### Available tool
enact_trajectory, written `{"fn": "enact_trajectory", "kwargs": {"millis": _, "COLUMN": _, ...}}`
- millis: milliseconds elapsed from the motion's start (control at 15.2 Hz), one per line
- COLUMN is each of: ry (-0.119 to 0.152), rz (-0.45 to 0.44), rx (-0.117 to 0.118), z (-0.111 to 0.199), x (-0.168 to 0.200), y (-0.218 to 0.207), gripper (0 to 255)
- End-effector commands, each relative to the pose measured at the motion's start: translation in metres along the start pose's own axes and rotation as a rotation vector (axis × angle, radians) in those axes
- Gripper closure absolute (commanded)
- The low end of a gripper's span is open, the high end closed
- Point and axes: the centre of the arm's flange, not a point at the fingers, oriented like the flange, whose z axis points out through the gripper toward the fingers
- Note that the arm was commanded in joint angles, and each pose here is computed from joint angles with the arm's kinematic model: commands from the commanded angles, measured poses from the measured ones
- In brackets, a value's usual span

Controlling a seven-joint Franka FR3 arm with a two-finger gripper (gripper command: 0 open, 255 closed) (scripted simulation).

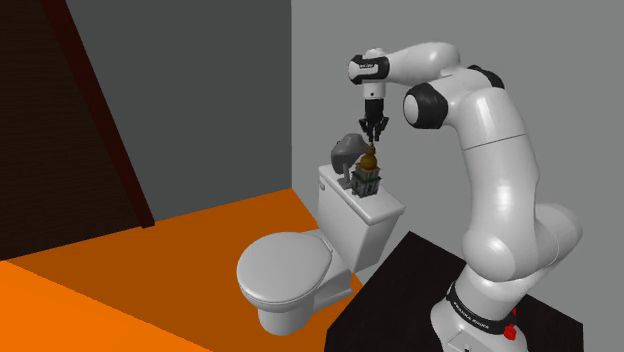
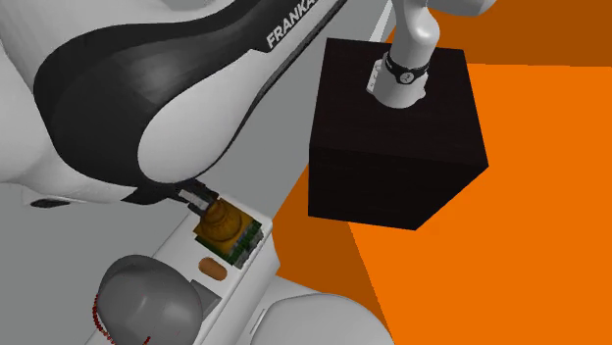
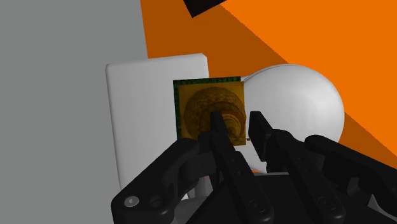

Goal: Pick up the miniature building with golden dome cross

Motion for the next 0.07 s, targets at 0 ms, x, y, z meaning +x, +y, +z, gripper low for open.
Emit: {"fn": "enact_trajectory", "kwargs": {"millis": 0, "ry": 0.001, "rz": 0.000, "rx": 0.000, "z": -0.0039, "x": -0.0009, "y": -0.0004, "gripper": 255}}
